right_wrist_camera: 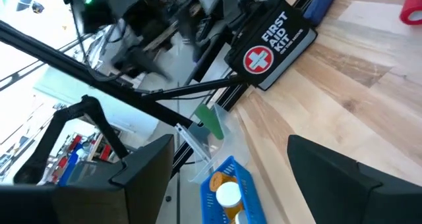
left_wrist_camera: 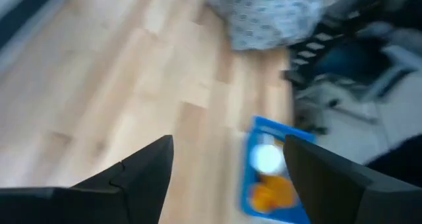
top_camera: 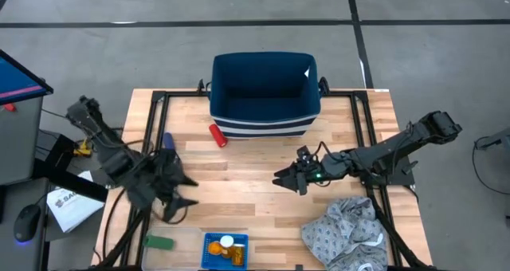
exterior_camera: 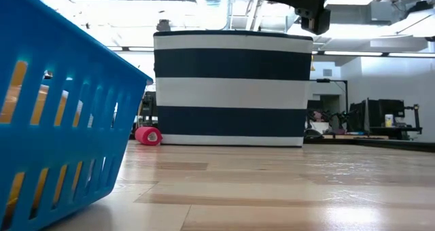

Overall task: Pick & place medical supplies in basket/bin
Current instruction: Put the orange bandage into the transparent bin

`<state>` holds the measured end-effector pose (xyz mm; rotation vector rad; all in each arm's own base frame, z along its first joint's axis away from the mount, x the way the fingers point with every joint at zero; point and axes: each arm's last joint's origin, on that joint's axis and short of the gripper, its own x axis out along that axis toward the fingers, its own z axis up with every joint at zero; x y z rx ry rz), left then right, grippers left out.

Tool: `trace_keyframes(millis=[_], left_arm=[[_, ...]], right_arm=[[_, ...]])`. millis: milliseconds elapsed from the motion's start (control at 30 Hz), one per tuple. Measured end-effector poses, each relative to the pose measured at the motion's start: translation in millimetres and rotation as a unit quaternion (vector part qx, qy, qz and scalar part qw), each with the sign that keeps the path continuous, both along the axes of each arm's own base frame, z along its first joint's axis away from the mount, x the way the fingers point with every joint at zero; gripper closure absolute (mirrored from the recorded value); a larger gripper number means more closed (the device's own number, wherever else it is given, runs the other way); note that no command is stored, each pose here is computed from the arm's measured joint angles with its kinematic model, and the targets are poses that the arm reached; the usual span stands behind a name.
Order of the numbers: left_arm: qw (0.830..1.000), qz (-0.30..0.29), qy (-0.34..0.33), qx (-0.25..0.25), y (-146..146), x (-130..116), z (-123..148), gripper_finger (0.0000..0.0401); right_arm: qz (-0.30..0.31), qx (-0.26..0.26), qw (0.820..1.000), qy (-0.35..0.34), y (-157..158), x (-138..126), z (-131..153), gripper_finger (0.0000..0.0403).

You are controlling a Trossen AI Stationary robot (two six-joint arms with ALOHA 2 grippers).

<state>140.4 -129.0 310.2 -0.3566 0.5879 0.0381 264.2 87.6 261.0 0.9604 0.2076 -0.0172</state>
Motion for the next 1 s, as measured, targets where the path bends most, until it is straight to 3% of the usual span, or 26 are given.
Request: trace_keyframes(millis=[200, 333, 533, 767, 867, 1000], left_arm=[[0.995, 0.064, 0.073, 0.029, 45, 24, -8, 0.0113], [0.984, 0.113, 0.138, -0.007, 86, 31, -13, 0.0099], [0.977, 0.155, 0.144, -0.025, 128, 33, -18, 0.0086], [0.991, 0.052, 0.078, 0.093, 115, 50, -34, 0.0106], [0.979, 0.058, 0.087, 0.175, 105, 56, -45, 0.0111], [0.958, 0.097, 0.138, 0.232, 96, 67, -71, 0.0111]], right_arm=[[0.007, 0.001, 1.000, -0.003, 3, -2, 1, 0.0111], [0.006, 0.001, 1.000, -0.002, 3, -2, 1, 0.0111], [0.007, -0.001, 1.000, -0.002, 3, -2, 1, 0.0111], [-0.006, -0.005, 1.000, -0.004, 4, -2, 1, 0.0111], [-0.008, -0.006, 1.000, -0.004, 4, -2, 1, 0.0111], [-0.007, -0.004, 1.000, -0.004, 4, -3, 1, 0.0111]])
